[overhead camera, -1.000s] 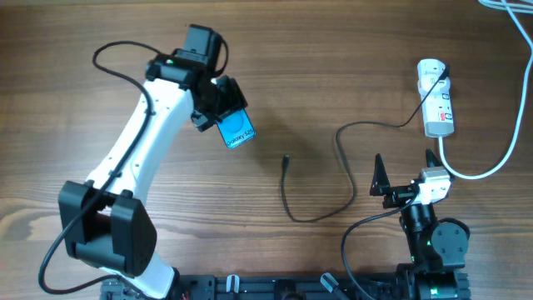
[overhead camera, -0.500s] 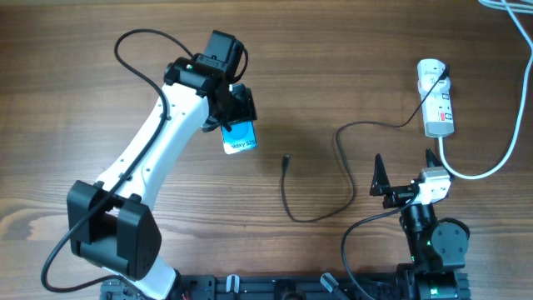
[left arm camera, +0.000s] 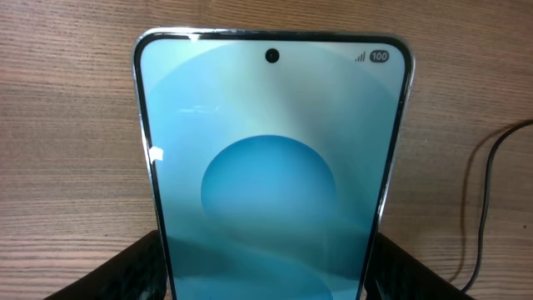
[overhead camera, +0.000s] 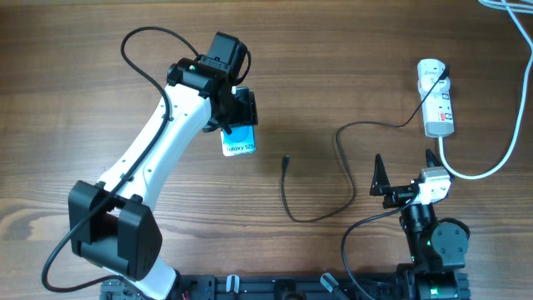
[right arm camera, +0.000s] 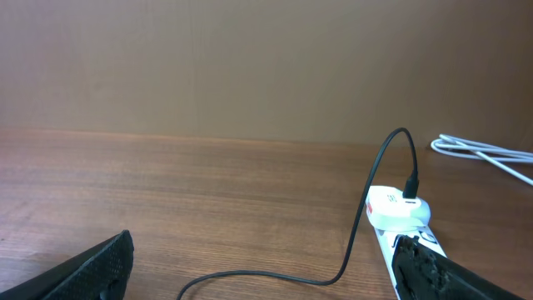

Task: Plug charger to phone and switch on socket
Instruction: 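Rotate and lower the phone toward the table centre with the left gripper, then move the right gripper toward the phone's bottom edge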

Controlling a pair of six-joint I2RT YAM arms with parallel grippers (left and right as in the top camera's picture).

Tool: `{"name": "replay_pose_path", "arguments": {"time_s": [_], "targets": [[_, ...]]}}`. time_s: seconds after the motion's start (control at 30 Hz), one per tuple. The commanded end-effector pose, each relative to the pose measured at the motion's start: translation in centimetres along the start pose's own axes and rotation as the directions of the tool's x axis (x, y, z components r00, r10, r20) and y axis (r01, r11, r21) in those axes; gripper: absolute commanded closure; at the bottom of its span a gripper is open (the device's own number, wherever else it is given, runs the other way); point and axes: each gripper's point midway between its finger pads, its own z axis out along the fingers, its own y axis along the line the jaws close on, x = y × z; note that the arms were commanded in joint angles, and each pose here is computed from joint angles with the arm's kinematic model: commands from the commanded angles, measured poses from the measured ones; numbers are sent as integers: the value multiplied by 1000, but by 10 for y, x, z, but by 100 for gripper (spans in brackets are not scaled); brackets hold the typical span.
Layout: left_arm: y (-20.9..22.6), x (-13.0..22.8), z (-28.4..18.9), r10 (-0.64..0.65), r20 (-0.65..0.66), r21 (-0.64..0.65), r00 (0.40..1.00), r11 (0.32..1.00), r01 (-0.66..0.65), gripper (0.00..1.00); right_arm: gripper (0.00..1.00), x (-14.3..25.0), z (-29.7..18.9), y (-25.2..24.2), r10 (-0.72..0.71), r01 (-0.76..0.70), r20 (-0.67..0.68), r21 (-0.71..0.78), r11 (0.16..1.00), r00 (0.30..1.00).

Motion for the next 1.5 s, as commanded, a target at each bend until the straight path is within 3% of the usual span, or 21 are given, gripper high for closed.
{"name": "replay_pose_path", "arguments": {"time_s": [0.0,0.07,0.1,0.17,0.2,0.23,0.27,0.33,0.4,0.57,0.67,0.7,0.77,0.8,0.9,1.03,1.13,1.27,1.47], "targets": [[-7,-2,-11,28,23,29,999,999,-29,32,0,-4,-1,8,66,-65,13,-48,997,998],[-10,-1,-11,29,15,47,999,998,-29,32,0,-6,-2,25,244,-243,-12,-152,958,970],[-12,0,-11,29,10,58,1000,998,-29,32,0,-7,-4,35,388,-391,-53,-203,898,920],[-14,1,-11,29,4,69,1000,997,-29,32,0,-8,-7,47,618,-634,-148,-233,737,772],[-14,1,-11,29,3,71,1000,997,-29,32,0,-8,-8,50,723,-749,-198,-220,625,662],[-14,1,-11,29,1,74,1000,997,-29,32,0,-8,-8,51,771,-802,-222,-206,561,596],[-17,3,-11,28,-8,90,1000,996,-27,32,0,-7,-9,53,843,-882,-263,-171,439,470],[-24,7,-12,20,-30,132,999,991,-16,32,0,-7,-8,53,901,-946,-288,-127,299,324],[-31,11,-13,4,-55,172,998,985,5,32,0,-7,-9,55,919,-969,-307,-104,226,248],[-36,13,-15,-97,-93,195,991,974,114,32,0,-7,-17,76,852,-947,-414,-165,276,321],[-46,18,-17,-138,-136,238,981,957,167,32,0,-7,-19,80,839,-946,-437,-175,274,324],[-48,19,-18,-142,-147,249,979,952,176,32,0,-7,-19,79,845,-947,-429,-170,272,319],[-55,23,-21,-161,-185,282,969,936,210,32,0,-7,-17,76,879,-979,-432,-114,169,202],[-59,25,-22,-170,-204,298,964,927,226,32,0,-9,-18,78,875,-980,-441,-122,160,198],[-71,31,-28,-152,-254,359,955,902,239,32,1,-24,-26,89,820,-940,-468,-244,240,330],[-86,37,-37,-133,-319,432,939,861,269,32,0,-48,-33,94,793,-914,-469,-305,268,389],[-93,38,-42,-164,-362,449,918,832,325,32,0,-68,-38,94,757,-877,-452,-326,352,472],[-100,35,-46,-205,-393,460,896,800,385,32,1,-72,-35,81,673,-801,-453,-192,567,585],[-112,31,-53,-244,-445,481,862,746,460,33,1,-75,-26,69,501,-651,-606,-37,758,618]]}}
